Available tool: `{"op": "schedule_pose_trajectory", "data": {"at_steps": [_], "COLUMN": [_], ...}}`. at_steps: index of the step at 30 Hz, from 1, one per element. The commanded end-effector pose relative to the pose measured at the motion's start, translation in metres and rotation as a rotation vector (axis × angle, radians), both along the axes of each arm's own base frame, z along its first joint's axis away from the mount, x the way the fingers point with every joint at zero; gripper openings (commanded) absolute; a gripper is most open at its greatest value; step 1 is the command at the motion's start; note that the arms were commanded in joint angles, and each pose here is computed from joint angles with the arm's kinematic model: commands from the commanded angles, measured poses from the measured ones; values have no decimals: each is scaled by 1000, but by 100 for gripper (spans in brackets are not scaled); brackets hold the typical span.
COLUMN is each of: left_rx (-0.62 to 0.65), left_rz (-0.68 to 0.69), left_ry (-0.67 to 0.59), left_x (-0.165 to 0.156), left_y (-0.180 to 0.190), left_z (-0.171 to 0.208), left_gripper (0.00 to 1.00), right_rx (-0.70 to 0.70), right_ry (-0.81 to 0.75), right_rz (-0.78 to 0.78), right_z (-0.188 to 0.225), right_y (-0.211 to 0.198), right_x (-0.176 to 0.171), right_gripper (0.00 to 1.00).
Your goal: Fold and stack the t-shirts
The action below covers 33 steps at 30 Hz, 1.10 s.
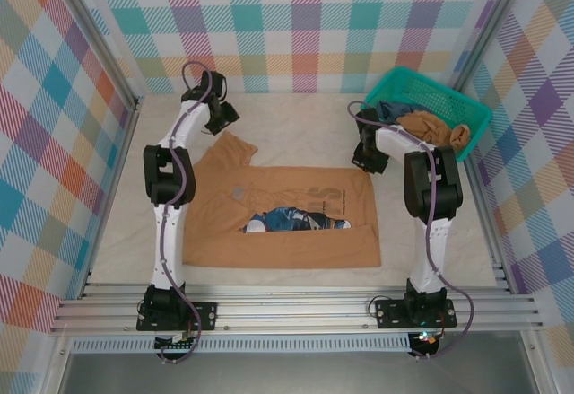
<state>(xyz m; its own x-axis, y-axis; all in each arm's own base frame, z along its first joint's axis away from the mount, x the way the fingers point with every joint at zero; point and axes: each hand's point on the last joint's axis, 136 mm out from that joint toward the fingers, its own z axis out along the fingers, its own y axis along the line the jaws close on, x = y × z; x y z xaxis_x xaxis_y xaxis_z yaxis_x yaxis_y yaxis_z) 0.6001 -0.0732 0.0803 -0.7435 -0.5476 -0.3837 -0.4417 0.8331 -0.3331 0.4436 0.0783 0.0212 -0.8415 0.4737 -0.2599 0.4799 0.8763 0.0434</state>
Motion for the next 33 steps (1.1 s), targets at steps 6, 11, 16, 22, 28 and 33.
{"op": "schedule_pose_trajectory", "data": {"at_steps": [6, 11, 16, 22, 28, 33], "left_rx": [119, 159, 129, 110, 119, 144], "left_rz": [3, 0, -26, -39, -57, -26], "left_ry": [18, 60, 68, 98, 127, 102], "left_x": [7, 1, 2, -2, -9, -9], "left_y": [20, 26, 16, 8, 4, 6], "left_z": [-17, -32, -43, -56, -61, -37], "left_gripper": [52, 51, 50, 38, 19, 0], "right_rx": [0, 12, 15, 24, 31, 61], "right_ry": [62, 63, 74, 73, 61, 37], "right_rz": [38, 45, 49, 46, 49, 70], "right_z": [-2, -1, -5, -4, 0, 5], "right_y": [1, 4, 4, 4, 6, 11], "right_x": [-10, -12, -17, -19, -16, -13], "right_gripper": [3, 2, 2, 2, 2, 1]}}
